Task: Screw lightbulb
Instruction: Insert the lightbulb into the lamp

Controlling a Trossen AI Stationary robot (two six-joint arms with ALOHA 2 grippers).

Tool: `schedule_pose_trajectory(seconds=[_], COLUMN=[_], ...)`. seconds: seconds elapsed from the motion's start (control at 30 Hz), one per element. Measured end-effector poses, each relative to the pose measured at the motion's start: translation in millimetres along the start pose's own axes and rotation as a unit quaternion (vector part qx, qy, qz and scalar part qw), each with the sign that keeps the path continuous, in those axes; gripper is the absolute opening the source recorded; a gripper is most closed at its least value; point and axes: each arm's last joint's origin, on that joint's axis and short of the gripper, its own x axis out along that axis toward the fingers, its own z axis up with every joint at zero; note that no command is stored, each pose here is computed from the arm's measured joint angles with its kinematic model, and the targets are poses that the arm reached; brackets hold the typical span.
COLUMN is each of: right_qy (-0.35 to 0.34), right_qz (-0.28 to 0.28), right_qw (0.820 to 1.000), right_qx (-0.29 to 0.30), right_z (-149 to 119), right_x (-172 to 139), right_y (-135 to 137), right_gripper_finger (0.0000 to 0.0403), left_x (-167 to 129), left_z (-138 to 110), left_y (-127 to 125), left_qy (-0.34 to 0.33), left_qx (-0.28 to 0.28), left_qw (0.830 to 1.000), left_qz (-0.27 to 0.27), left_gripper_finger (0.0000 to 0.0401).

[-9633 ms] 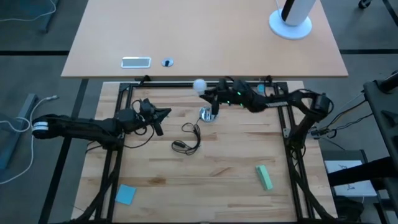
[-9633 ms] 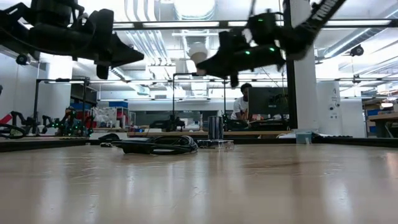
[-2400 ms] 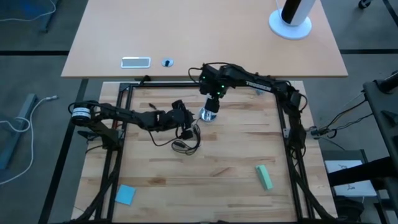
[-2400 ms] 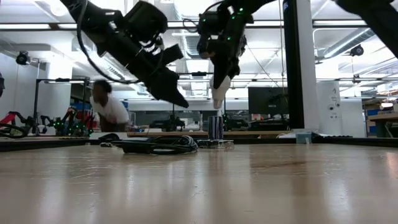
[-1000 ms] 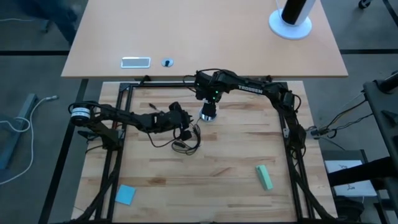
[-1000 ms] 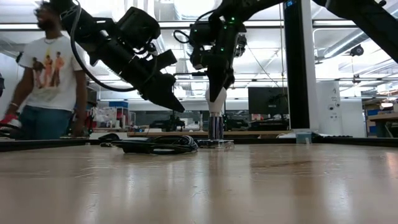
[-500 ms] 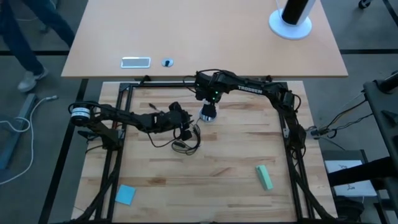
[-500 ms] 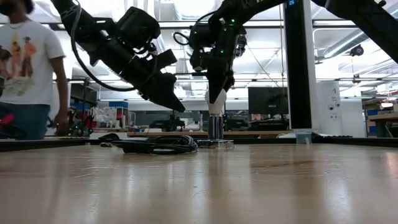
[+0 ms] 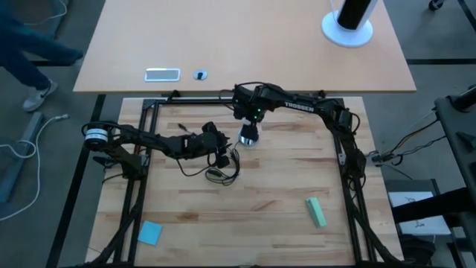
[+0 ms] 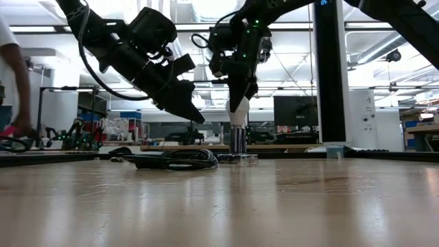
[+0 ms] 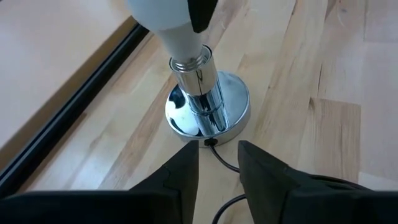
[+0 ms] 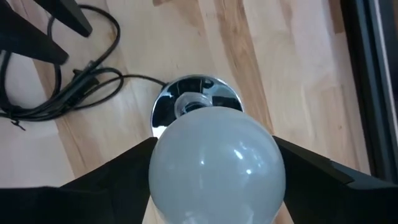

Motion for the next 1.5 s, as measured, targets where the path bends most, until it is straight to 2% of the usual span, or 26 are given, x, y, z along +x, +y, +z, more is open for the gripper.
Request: schedule_pose_trajectory(seconds=[0.27,0.63,0.97,1.2,1.3,1.5], right_qy=[-0.005,-0.010,-0.017,-0.033,-0.046,-0.082], right_qz=[-0.001,-0.001,-0.003,-0.011,-0.032,-0.038], right_qw=[1.000,1.000,1.000,0.999,0.998,0.996], right_qx=[0.004,0.005,0.011,0.015,0.015,0.017], right_z=[1.9,3.6,6.2,4.9,1.1,-11.9], right_x=[-7.4,-12.7,-34.3,-53.8,-68.4,-94.5], right_y=[-0.3,-0.6,-1.0,-1.5,-2.2,-1.1], right_gripper_finger=[0.0312,0.0318,0.0322,0.0310,0.0304,0.0294], left_x=[0.0,0.0,0.0,0.0,-0.9,-6.9], left_z=[0.0,0.0,-0.1,-0.9,-2.2,-2.1], left_y=[0.0,0.0,0.0,0.0,0.2,1.7], left_qy=[0.000,0.000,0.001,0.004,0.013,0.025], left_qx=[0.000,-0.001,-0.002,-0.003,-0.005,-0.011], left_qw=[1.000,1.000,1.000,1.000,1.000,1.000], left_qz=[0.000,0.000,0.000,0.000,0.000,-0.001], left_gripper_finger=[0.0095,0.0124,0.0139,0.0122,0.0109,0.0080])
